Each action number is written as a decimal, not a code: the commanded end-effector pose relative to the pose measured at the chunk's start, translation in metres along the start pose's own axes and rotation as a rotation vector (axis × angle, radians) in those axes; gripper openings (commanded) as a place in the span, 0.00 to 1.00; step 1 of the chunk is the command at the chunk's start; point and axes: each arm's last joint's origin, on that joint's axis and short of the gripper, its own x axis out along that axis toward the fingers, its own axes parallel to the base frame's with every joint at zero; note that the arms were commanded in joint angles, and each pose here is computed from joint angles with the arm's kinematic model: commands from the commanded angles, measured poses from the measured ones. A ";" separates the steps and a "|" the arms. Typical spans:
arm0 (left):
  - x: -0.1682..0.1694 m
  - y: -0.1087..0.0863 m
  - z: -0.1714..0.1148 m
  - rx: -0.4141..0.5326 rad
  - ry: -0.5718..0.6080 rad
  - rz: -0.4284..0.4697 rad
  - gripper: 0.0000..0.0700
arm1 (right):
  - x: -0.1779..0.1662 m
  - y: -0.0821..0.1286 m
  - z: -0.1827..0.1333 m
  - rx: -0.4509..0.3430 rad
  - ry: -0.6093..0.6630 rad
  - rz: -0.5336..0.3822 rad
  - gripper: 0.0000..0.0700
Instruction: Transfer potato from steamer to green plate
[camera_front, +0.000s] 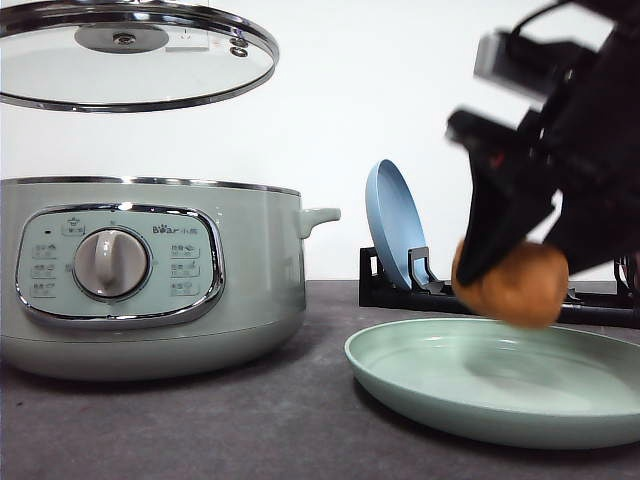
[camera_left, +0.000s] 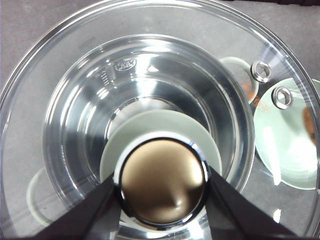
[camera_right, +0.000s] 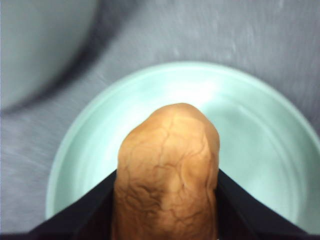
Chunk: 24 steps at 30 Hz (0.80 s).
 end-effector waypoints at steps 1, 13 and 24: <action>-0.013 -0.003 0.006 0.020 -0.077 -0.004 0.00 | 0.009 0.001 0.000 0.022 0.015 -0.007 0.13; -0.013 -0.003 0.006 0.020 -0.074 -0.004 0.00 | 0.029 -0.002 -0.007 0.024 0.089 -0.039 0.40; -0.012 -0.008 0.006 0.035 -0.072 -0.016 0.00 | 0.027 -0.002 -0.004 0.023 0.067 -0.054 0.89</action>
